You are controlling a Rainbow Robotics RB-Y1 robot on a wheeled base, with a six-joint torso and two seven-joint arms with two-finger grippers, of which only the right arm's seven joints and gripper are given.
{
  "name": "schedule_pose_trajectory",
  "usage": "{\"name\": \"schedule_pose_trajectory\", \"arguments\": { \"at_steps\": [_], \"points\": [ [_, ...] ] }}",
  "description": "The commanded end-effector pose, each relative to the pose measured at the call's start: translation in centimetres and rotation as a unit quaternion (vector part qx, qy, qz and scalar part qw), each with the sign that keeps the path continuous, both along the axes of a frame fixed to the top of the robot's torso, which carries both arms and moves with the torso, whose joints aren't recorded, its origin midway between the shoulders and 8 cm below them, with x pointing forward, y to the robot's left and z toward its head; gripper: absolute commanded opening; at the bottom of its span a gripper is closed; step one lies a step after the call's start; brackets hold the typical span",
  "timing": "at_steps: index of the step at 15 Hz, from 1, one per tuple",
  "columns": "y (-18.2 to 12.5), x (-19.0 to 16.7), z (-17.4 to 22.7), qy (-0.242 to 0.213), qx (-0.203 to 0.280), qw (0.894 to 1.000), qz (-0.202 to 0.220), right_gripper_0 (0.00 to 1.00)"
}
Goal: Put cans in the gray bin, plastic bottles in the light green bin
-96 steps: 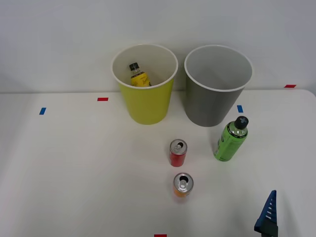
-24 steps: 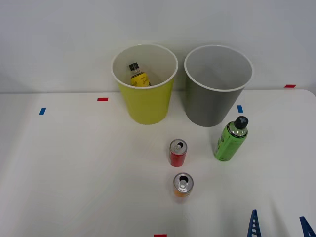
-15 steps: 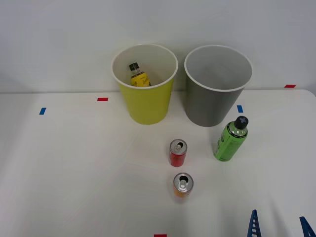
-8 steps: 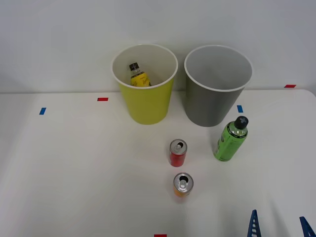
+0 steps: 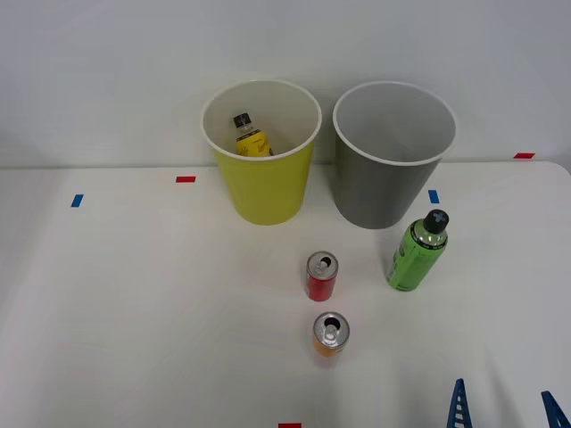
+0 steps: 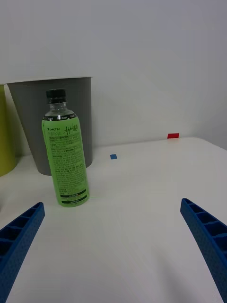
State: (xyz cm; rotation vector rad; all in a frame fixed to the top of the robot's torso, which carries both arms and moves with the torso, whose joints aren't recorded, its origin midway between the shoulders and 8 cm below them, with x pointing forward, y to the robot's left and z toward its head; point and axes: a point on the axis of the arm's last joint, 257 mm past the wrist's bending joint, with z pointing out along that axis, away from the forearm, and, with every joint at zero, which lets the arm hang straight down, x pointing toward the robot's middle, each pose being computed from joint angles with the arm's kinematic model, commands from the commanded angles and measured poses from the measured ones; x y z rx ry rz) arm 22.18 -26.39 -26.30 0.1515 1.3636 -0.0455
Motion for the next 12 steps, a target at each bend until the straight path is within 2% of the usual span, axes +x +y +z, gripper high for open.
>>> {"name": "schedule_pose_trajectory", "arguments": {
  "at_steps": [1, 12],
  "points": [
    [0.0, 0.0, 0.0, 0.0, 0.0, 1.0, 0.0, 1.0],
    [0.0, 0.0, 0.0, 0.0, 0.0, 1.0, 0.0, 1.0]
  ]
}}
